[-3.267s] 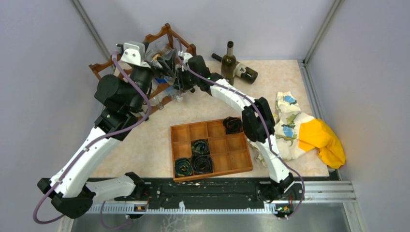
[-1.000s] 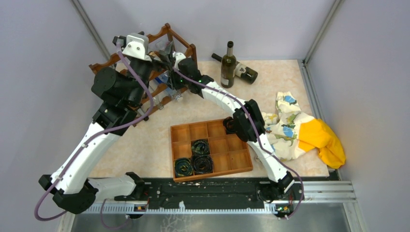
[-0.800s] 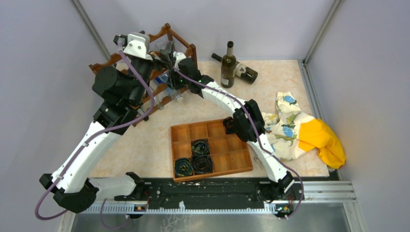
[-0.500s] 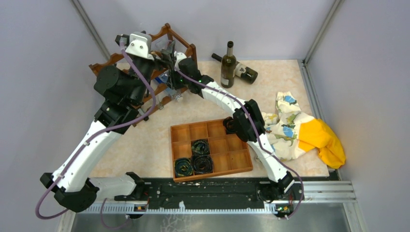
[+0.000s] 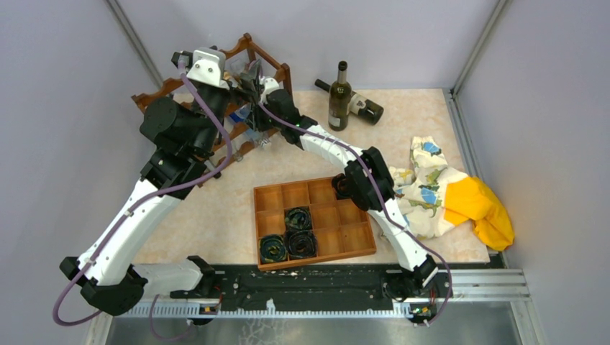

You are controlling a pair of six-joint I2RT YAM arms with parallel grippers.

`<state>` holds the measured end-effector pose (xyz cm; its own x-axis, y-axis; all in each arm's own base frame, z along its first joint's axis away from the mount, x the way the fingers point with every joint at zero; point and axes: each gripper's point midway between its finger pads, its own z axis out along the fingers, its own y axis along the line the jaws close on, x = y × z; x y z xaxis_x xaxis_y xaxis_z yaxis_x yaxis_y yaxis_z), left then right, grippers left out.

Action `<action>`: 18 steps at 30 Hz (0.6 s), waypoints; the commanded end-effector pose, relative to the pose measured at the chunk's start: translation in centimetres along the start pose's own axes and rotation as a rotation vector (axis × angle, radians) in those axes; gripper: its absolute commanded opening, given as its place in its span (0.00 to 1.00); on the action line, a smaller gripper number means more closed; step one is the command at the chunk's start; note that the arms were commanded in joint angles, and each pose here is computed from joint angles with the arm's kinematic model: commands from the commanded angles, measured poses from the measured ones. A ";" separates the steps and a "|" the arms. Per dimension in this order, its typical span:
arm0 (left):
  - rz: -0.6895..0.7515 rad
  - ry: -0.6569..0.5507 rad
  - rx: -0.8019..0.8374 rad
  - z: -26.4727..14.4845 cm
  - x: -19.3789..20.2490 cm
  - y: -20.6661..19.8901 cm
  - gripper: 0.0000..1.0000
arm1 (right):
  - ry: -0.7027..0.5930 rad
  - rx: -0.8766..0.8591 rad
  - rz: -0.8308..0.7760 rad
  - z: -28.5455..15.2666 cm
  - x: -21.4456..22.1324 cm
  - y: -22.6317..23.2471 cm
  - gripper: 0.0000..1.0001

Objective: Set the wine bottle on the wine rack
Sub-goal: Place the wine bottle in the wine rack.

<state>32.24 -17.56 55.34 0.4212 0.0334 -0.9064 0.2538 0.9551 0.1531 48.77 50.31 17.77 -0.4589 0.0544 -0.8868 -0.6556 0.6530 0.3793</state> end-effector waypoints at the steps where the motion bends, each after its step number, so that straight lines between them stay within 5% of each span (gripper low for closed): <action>1: 0.000 -0.036 -0.008 0.1 -1.3 0.4 0.99 | -0.401 -0.125 -0.059 -2.5 -12.6 4.9 0.10; 18: -0.003 -0.045 0.002 0.1 -1.6 0.3 0.99 | -0.348 -0.131 -0.049 -2.0 -11.4 5.1 0.30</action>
<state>32.29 -17.75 55.29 0.4239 0.0404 -0.9048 0.2587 0.9520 0.1637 48.82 50.47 17.85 -0.4527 0.0669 -0.8891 -0.6573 0.6488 0.3834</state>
